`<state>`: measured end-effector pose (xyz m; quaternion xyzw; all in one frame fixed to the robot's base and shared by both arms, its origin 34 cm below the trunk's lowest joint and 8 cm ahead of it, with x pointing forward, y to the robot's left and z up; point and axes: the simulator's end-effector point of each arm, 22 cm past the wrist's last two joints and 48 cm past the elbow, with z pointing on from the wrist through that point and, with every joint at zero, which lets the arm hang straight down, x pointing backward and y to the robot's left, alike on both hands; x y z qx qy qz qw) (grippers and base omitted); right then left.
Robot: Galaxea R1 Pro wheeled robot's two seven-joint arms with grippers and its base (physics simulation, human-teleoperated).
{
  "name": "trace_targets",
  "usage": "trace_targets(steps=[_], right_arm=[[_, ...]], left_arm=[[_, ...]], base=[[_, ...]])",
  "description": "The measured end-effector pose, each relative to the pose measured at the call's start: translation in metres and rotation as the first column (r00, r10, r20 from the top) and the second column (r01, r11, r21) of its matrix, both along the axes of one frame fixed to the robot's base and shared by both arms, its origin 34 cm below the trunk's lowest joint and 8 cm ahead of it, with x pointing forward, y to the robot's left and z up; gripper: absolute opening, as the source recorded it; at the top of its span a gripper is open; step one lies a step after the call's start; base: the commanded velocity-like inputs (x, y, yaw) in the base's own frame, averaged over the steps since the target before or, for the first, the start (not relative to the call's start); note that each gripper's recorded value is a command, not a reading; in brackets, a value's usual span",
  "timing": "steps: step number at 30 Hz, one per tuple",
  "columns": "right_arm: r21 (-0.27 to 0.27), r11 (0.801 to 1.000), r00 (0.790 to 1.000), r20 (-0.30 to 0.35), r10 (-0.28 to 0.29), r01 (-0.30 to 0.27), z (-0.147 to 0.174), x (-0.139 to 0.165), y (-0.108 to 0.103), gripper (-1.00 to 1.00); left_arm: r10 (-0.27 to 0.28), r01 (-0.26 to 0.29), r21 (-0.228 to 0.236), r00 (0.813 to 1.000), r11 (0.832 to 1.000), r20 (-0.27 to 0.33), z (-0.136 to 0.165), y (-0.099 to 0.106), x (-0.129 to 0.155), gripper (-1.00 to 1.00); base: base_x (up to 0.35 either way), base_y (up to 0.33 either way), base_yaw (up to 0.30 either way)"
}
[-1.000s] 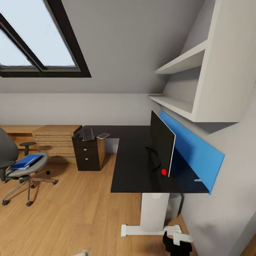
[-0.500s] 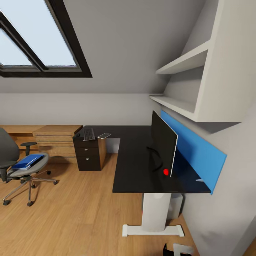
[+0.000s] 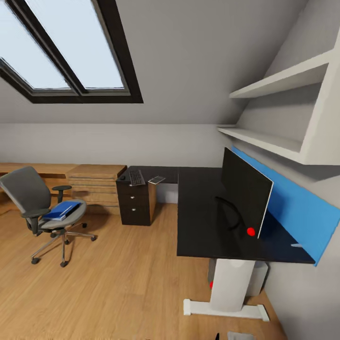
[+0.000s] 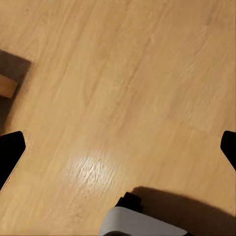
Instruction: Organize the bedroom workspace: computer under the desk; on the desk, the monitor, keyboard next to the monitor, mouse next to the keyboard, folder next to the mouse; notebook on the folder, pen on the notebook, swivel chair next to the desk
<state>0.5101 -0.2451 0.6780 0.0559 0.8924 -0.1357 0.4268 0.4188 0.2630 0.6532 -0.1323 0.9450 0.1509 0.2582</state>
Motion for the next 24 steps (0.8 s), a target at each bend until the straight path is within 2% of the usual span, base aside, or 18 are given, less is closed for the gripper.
trace_targets(steps=[7, 12, 18, 19, 24], right_arm=[[0.0, 1.0, 1.0, -0.003, 0.0, 0.0, -0.001, -0.001, 0.0, 1.0], [0.004, 1.0, 1.0, 0.011, -0.001, 0.001, -0.001, -0.001, 0.001, 1.0], [0.007, 1.0, 0.999, 0.032, -0.005, 0.004, -0.001, -0.002, -0.001, 1.0], [0.012, 1.0, 0.998, 0.069, -0.009, 0.008, 0.005, 0.001, -0.001, 1.0], [0.015, 1.0, 0.997, 0.078, -0.011, 0.01, 0.006, 0.001, 0.0, 1.0]], left_arm=[[0.019, -0.019, 0.003, 0.999, 1.0, 0.046, 0.003, 0.003, 0.005, 1.0], [0.023, -0.023, 0.011, 0.999, 1.0, 0.035, -0.001, 0.007, 0.0, 1.0], [0.03, -0.03, 0.026, 1.0, 0.999, 0.007, -0.008, 0.014, -0.01, 1.0], [0.032, -0.032, 0.028, 0.999, 0.999, 0.003, -0.009, 0.016, -0.012, 1.0], [0.031, -0.031, 0.027, 1.0, 0.999, 0.001, -0.01, 0.015, -0.013, 1.0]], base=[[0.035, 0.265, 0.249], [0.156, 0.198, 0.187], [0.031, 0.033, 0.058], [0.013, 0.01, 0.005], [0.142, 0.113, 0.002]])
